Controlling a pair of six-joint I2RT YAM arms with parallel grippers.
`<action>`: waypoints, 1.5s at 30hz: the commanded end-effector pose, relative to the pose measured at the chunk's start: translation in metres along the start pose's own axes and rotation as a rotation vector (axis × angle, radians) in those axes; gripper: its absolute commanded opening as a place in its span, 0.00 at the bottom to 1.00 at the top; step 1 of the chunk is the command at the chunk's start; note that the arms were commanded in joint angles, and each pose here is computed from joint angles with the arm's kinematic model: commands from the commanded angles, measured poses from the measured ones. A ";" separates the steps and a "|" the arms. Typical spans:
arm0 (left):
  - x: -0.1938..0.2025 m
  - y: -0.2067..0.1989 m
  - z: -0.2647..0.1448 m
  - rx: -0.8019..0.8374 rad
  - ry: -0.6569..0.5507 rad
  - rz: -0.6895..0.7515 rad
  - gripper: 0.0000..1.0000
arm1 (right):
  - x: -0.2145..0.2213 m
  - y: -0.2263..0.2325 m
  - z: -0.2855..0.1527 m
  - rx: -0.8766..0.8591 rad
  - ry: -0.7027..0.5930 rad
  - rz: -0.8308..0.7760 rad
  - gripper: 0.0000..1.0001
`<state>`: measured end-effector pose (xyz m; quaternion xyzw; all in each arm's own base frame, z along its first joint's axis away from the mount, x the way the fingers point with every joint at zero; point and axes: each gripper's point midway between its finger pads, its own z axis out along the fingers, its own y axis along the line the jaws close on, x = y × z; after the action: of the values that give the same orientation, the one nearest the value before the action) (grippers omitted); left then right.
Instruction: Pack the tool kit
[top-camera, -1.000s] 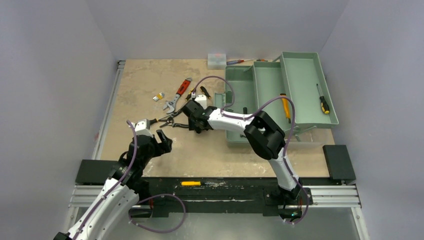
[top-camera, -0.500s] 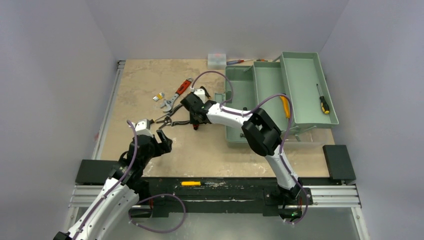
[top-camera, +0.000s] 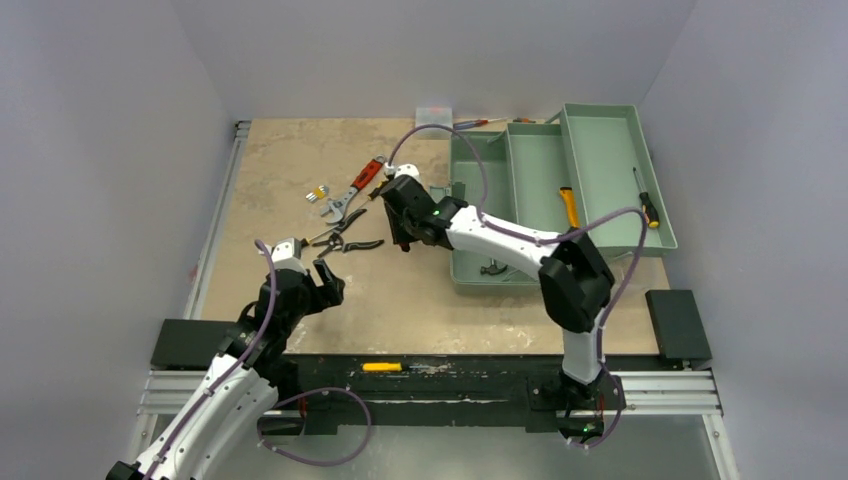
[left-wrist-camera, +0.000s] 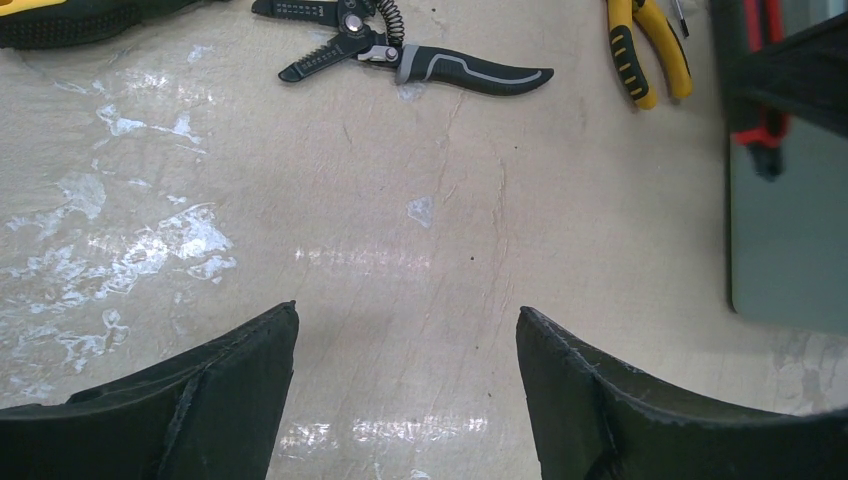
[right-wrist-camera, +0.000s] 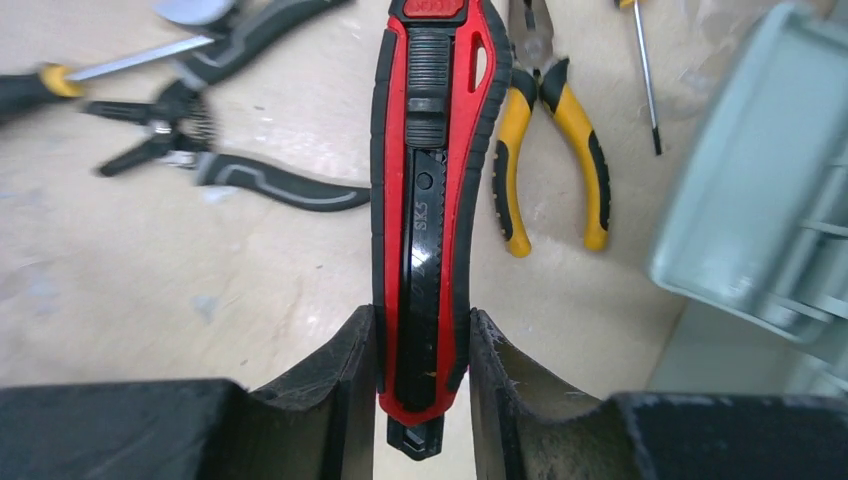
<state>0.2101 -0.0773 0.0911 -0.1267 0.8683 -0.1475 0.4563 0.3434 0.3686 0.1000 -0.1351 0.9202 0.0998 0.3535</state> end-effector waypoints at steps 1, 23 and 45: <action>-0.012 -0.006 -0.001 0.017 -0.038 0.004 0.77 | -0.044 0.013 -0.057 -0.129 -0.142 -0.028 0.00; -0.012 -0.007 0.000 0.014 -0.035 0.004 0.77 | -0.073 -0.172 -0.200 0.521 -0.356 0.012 0.00; -0.012 -0.006 -0.001 0.010 -0.036 0.002 0.76 | 0.000 -0.273 -0.153 0.733 0.016 0.120 0.23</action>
<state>0.2101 -0.0766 0.0889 -0.1274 0.8707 -0.1436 0.4528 0.3336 0.0722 0.1713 0.0312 0.9086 -0.2106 0.3593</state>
